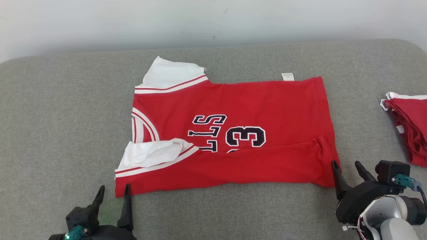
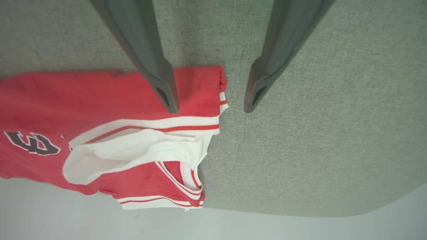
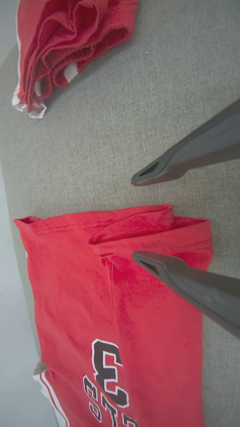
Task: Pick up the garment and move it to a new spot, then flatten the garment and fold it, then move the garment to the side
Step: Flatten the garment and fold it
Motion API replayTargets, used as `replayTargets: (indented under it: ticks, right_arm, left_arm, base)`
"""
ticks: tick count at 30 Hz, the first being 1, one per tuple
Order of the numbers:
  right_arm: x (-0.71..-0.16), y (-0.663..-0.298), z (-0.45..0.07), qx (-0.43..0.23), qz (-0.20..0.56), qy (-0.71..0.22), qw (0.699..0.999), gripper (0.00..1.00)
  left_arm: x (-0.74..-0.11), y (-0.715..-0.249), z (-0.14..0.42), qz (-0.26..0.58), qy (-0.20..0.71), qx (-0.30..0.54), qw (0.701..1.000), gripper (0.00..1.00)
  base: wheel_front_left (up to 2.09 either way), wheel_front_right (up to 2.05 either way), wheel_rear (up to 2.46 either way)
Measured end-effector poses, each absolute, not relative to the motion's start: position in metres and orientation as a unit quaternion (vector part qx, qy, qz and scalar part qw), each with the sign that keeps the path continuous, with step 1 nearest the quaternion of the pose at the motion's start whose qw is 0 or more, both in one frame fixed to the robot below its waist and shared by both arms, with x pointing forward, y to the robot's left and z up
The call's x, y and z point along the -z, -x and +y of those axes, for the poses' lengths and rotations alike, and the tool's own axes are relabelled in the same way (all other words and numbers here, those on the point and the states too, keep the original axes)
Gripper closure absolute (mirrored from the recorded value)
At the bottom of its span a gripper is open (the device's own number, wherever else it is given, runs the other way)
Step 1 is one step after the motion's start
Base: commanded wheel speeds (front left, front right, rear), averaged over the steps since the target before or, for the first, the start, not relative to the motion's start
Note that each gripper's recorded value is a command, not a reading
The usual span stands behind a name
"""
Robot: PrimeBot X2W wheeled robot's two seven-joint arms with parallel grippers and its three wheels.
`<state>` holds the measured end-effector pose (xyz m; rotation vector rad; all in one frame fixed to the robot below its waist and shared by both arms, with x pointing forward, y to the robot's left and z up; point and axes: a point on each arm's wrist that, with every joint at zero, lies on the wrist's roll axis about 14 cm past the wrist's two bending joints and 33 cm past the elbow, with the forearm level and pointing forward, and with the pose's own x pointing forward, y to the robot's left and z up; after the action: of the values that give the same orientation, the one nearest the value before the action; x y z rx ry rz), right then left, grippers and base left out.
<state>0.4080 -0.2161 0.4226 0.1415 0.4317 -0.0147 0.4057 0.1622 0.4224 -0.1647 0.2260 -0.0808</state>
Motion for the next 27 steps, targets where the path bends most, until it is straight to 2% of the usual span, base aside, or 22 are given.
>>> replayTargets:
  ticks: [23,24,25,26,27]
  right_arm:
    - [-0.378,-0.416,-0.207,0.003,0.326,-0.057,0.944,0.00]
    - [-0.377,-0.415,-0.207,0.003,0.329,-0.058,0.943,0.00]
    - [-0.377,-0.414,-0.206,0.002,0.331,-0.060,0.942,0.03]
    - [-0.377,-0.414,-0.206,0.002,0.332,-0.063,0.941,0.24]
    - [-0.377,-0.413,-0.205,0.002,0.332,-0.063,0.941,0.55]
  left_arm:
    - [-0.376,-0.420,0.154,0.213,0.056,0.042,0.975,0.00]
    - [-0.375,-0.419,0.152,0.218,0.059,0.045,0.973,0.25]
    - [-0.375,-0.418,0.151,0.221,0.061,0.047,0.972,0.57]
    - [-0.375,-0.418,0.150,0.222,0.063,0.051,0.972,0.87]
    - [-0.375,-0.417,0.148,0.225,0.065,0.055,0.971,1.00]
  base:
    - [0.00,0.00,0.00]
    - [0.00,0.00,0.00]
    - [0.00,0.00,0.00]
    - [0.00,0.00,0.00]
    - [0.00,0.00,0.00]
